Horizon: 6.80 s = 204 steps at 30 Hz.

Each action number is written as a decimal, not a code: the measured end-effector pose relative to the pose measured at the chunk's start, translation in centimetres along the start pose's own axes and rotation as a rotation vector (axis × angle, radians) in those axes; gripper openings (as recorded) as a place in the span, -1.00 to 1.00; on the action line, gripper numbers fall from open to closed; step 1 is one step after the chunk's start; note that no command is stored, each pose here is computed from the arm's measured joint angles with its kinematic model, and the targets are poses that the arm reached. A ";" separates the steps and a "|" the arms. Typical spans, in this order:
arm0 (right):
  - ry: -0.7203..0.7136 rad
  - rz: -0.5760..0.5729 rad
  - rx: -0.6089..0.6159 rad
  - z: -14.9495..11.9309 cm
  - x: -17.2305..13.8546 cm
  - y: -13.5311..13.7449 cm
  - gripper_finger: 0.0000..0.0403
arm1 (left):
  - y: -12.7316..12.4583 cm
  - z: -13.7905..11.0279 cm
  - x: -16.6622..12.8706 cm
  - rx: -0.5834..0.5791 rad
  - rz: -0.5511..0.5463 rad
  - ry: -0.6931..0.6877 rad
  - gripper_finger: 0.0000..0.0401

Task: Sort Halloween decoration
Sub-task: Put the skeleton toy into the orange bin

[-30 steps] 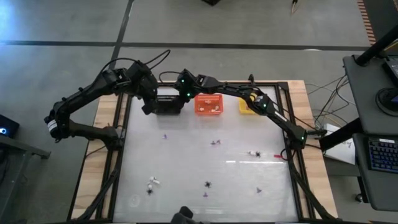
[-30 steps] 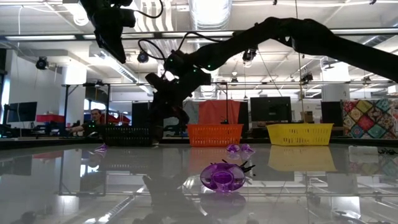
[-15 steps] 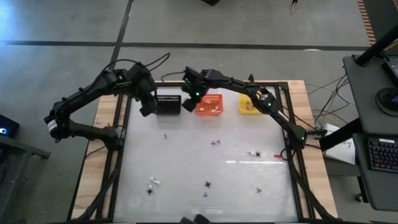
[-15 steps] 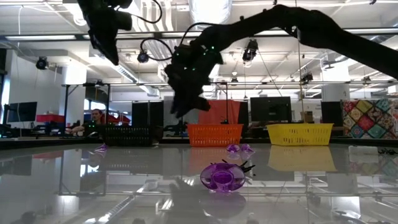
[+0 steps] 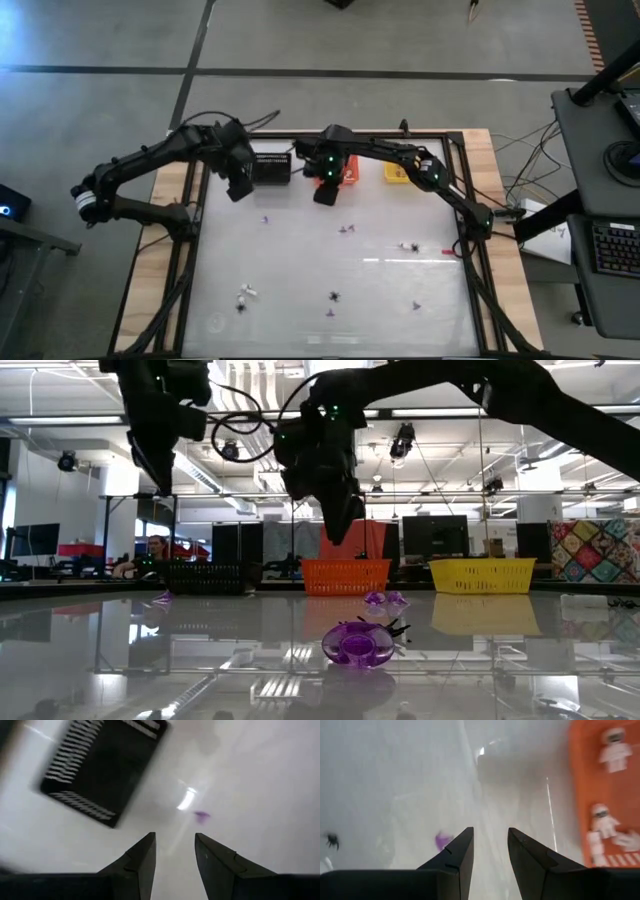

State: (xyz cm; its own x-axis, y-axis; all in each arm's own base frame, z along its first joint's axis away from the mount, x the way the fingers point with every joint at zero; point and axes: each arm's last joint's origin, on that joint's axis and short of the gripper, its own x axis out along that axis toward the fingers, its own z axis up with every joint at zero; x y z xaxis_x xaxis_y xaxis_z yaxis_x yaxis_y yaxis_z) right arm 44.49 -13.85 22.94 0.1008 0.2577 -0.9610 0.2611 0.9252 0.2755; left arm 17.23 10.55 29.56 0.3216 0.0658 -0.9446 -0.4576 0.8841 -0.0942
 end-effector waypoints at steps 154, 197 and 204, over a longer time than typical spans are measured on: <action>-0.933 -0.419 0.573 -16.6 -8.2 28.9 -0.45 | -16.0 -4.2 4.3 0.419 -0.121 -0.175 -1.00; -0.920 -0.905 0.512 -12.3 -16.5 14.7 -0.45 | -0.4 9.0 10.5 0.321 -0.045 -0.418 -1.00; -0.877 -0.950 0.485 -12.3 -17.4 13.1 -0.45 | 0.0 11.8 11.4 0.323 -0.078 -0.455 -1.00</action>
State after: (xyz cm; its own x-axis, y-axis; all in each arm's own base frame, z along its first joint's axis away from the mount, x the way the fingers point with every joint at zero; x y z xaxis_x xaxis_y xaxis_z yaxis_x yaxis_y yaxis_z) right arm 34.38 -2.75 42.95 0.2159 -0.8369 -0.5029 0.8561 0.4099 -0.3147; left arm 30.71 16.81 22.49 0.7023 0.1244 -0.7010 -0.1645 0.9863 0.0102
